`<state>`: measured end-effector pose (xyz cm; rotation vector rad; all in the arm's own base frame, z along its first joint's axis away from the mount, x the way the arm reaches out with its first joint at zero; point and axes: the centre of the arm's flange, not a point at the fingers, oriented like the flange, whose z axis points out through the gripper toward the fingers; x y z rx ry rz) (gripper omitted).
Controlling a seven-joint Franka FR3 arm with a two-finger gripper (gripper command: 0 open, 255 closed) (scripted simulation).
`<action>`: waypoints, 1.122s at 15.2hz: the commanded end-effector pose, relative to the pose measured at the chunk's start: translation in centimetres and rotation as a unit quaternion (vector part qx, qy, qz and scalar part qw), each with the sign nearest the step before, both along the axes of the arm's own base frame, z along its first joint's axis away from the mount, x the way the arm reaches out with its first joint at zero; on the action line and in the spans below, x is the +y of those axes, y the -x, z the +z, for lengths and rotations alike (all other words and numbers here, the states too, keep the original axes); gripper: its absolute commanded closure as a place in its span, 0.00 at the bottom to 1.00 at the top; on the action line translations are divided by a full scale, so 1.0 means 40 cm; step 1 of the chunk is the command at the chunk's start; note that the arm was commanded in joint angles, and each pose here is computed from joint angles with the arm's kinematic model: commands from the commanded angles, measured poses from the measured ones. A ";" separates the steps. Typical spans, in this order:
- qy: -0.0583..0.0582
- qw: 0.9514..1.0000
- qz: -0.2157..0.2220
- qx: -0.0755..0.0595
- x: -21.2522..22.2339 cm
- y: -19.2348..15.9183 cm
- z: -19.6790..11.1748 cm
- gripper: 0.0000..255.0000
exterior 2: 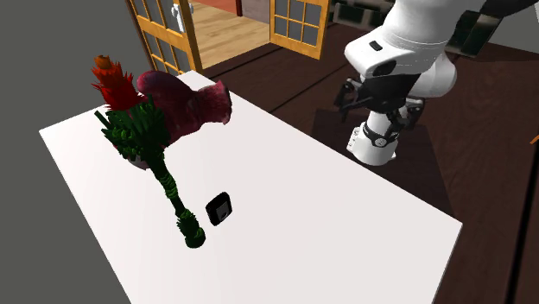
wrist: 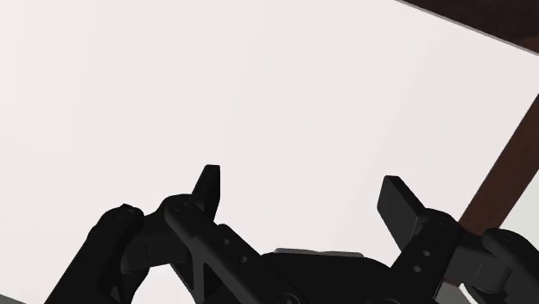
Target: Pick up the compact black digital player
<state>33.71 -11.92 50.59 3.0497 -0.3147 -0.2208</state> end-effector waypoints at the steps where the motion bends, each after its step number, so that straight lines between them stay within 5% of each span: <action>1: -0.001 1.000 -0.006 -0.006 -0.056 -0.028 -0.032 0.00; 17: -0.009 0.998 -0.053 -0.045 -0.487 -0.185 -0.288 0.00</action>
